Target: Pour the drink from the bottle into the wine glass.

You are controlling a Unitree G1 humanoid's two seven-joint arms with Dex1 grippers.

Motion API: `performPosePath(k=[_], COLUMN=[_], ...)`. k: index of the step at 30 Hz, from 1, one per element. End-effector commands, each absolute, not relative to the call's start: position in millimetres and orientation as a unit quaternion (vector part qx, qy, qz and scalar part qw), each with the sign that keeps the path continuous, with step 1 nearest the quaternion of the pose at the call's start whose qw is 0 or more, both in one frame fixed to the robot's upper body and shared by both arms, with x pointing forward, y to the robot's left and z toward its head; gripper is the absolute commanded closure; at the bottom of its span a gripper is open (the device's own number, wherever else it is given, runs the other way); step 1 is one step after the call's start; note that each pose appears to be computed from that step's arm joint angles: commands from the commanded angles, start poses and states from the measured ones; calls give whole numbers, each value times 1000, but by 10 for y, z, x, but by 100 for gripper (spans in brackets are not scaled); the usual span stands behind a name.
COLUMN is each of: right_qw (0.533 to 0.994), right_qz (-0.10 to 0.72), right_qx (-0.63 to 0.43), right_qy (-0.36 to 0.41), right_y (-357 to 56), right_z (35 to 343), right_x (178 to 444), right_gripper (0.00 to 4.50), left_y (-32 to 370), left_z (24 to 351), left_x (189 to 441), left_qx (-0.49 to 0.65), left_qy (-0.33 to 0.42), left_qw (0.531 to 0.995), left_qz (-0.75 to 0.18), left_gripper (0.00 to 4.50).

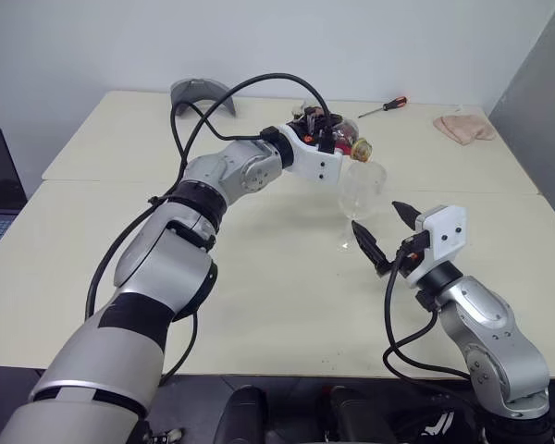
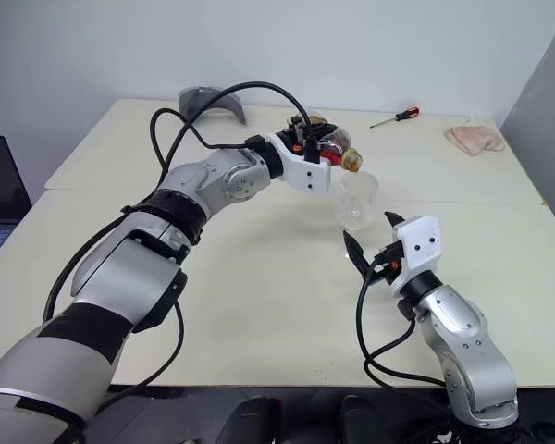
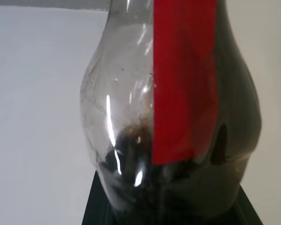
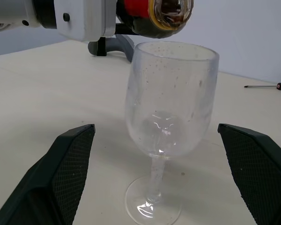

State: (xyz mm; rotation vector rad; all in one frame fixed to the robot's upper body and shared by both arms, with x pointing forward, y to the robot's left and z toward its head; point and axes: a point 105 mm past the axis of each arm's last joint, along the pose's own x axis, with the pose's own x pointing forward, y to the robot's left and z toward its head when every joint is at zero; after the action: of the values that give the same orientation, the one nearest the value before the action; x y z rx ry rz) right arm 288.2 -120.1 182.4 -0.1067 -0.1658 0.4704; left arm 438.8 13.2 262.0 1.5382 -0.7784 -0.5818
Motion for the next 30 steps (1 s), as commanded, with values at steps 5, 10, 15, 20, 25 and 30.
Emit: performPosePath(k=[5,10,15,20,25,30], right_qw=[964,965,965,964,964,965], right_qz=[237,237,236,238,238,235], right_qx=[-56,-55,-55,-55,-53,-44], right_qy=[-101,-102,-104,-104,-106,-111], right_y=[-1182,-1188,-1194,-1187,-1179,-1188], right_z=[1899,1905,1915,1919,1932,1968], right_x=[2853,2857,2859,2859,2863,2872], right_gripper=[0,0,0,0,0,0], left_y=[93,101,110,118,131,130], left_z=[2920,2918,2898,2919,2934,2949], left_x=[4377,4389,4399,4401,4407,4405], left_qx=[676,684,689,692,695,695], left_qy=[-369,-368,-365,-367,-368,-370], left_qw=[599,593,589,585,583,582], left_qz=[-217,-214,-212,-208,-204,-202], left_gripper=[371,371,371,371,371,371])
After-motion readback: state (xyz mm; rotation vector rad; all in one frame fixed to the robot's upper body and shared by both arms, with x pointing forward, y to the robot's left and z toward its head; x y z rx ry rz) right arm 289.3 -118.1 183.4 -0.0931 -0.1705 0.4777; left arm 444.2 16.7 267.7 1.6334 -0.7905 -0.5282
